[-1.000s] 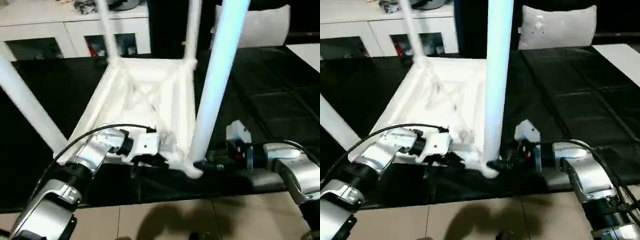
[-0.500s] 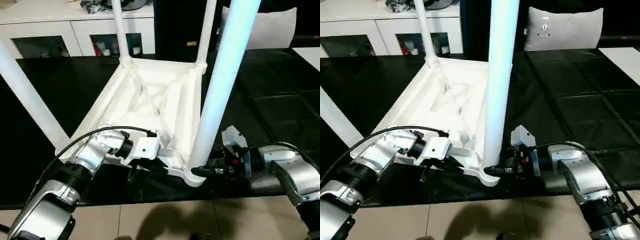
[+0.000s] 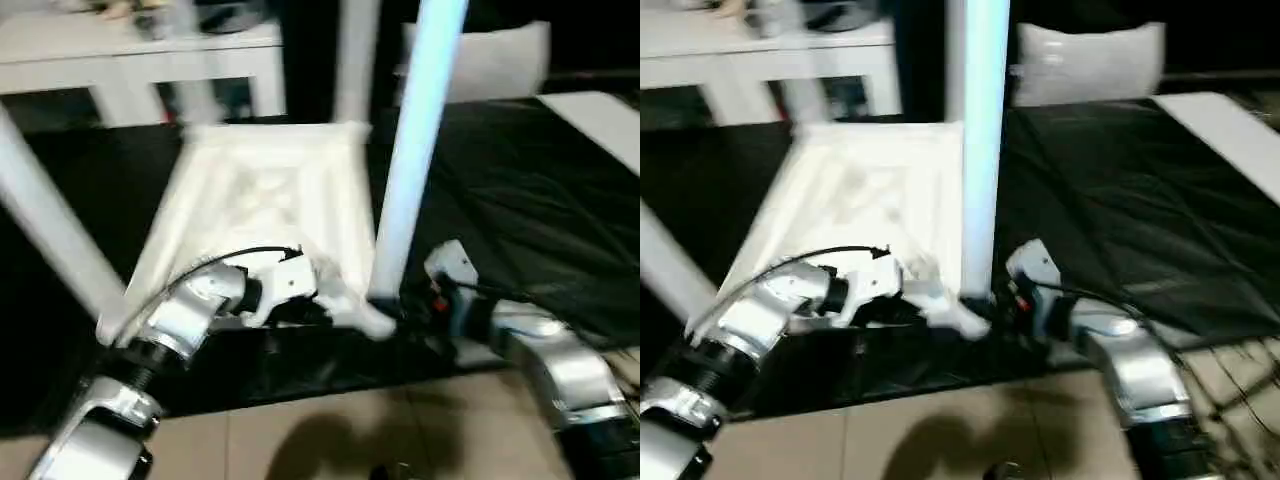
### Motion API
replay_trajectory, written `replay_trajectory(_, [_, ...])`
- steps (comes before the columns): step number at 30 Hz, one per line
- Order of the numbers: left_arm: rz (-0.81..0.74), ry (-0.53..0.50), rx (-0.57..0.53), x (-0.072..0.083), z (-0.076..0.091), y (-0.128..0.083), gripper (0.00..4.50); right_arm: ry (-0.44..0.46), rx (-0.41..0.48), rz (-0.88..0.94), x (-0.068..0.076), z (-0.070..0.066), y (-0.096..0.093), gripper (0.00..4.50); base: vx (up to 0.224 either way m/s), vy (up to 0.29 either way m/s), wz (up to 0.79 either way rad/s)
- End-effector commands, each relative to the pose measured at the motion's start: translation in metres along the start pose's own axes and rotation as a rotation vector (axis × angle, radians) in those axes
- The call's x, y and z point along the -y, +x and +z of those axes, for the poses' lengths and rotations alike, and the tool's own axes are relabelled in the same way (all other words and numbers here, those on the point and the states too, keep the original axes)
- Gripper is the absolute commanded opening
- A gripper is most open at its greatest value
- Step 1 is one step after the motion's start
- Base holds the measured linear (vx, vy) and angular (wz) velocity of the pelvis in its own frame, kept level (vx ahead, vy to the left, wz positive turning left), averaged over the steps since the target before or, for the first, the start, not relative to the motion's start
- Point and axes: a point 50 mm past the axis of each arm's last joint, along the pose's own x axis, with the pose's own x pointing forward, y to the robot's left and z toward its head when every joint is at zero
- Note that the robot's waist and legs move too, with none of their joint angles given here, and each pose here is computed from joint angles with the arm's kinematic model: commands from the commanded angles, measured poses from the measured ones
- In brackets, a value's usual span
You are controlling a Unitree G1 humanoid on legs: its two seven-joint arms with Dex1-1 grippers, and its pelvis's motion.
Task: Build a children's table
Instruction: Rotate leg to tighten
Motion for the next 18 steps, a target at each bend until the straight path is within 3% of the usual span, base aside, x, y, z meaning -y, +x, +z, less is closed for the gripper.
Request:
replay_trajectory(1, [-0.048,0.063,0.09,0.011,0.028,0.021,0.0,0.013,-0.042,-0.073,-0.004,-0.003,0.016,1.91,0.0,0.0,0.0])
replay_trajectory(3, [0.078,0.021,0.091,0.004,0.039,0.033,0.0,0.051,-0.044,-0.285,0.007,-0.001,0.034,1.91,0.0,0.0,0.0])
replay_trajectory(8, [0.22,-0.036,0.096,-0.006,0.051,0.042,0.0,0.118,0.009,-0.386,0.011,0.008,0.051,1.91,0.0,0.0,0.0])
replay_trajectory(9, [0.238,-0.038,0.089,-0.007,0.052,0.042,0.0,0.138,0.029,-0.375,0.009,0.01,0.053,2.25,0.0,0.0,0.0])
replay_trajectory(16, [0.274,-0.01,0.039,-0.013,0.041,0.034,0.0,0.057,0.095,-0.354,0.014,0.013,0.037,3.02,0.047,-0.004,0.1])
replay_trajectory(18, [0.274,0.014,0.008,-0.015,0.032,0.028,0.0,0.027,0.14,-0.299,0.02,0.015,0.022,3.15,0.074,-0.009,0.12])
